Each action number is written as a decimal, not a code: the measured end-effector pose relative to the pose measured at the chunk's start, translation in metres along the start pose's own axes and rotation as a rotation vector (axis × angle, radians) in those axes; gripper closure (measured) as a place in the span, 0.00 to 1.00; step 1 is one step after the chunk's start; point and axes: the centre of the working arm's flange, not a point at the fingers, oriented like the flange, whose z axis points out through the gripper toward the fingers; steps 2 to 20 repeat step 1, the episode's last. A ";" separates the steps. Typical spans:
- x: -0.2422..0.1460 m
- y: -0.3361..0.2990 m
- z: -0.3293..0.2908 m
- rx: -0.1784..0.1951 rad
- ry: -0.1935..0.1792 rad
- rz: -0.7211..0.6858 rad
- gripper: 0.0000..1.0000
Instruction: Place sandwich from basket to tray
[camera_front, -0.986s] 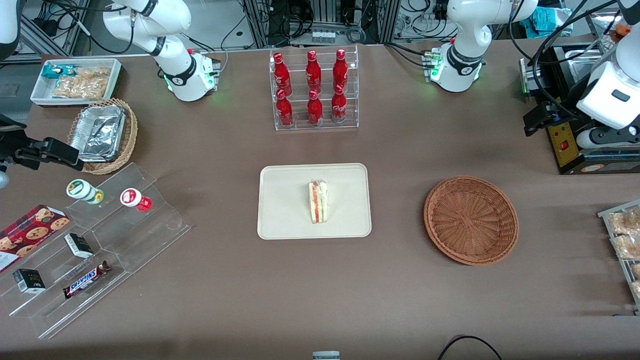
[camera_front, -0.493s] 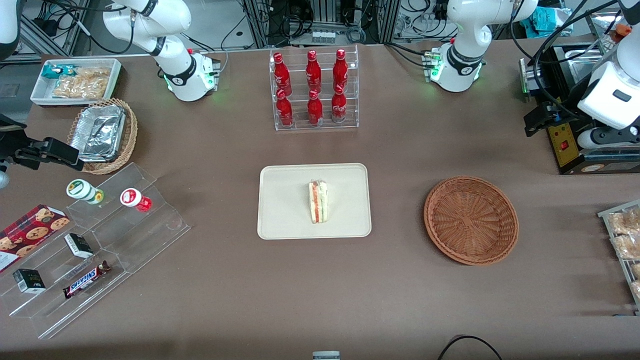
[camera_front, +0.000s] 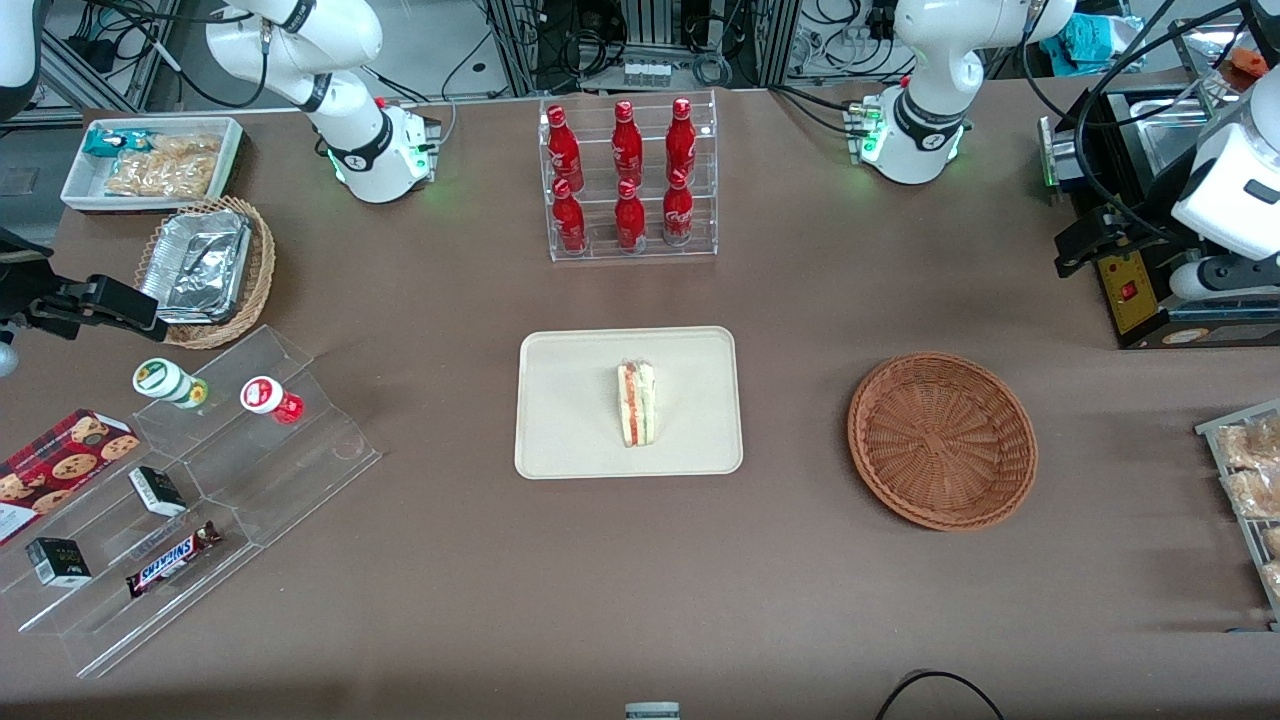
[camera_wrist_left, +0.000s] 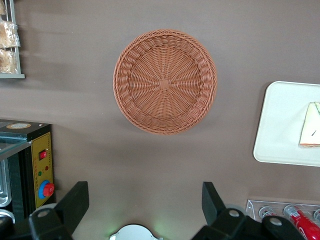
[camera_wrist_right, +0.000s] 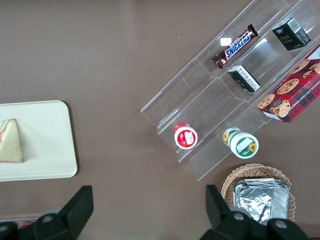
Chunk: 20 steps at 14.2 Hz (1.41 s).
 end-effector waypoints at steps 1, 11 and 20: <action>0.000 -0.001 0.000 -0.002 0.000 -0.003 0.00; 0.000 -0.001 0.000 -0.002 0.000 -0.003 0.00; 0.000 -0.001 0.000 -0.002 0.000 -0.003 0.00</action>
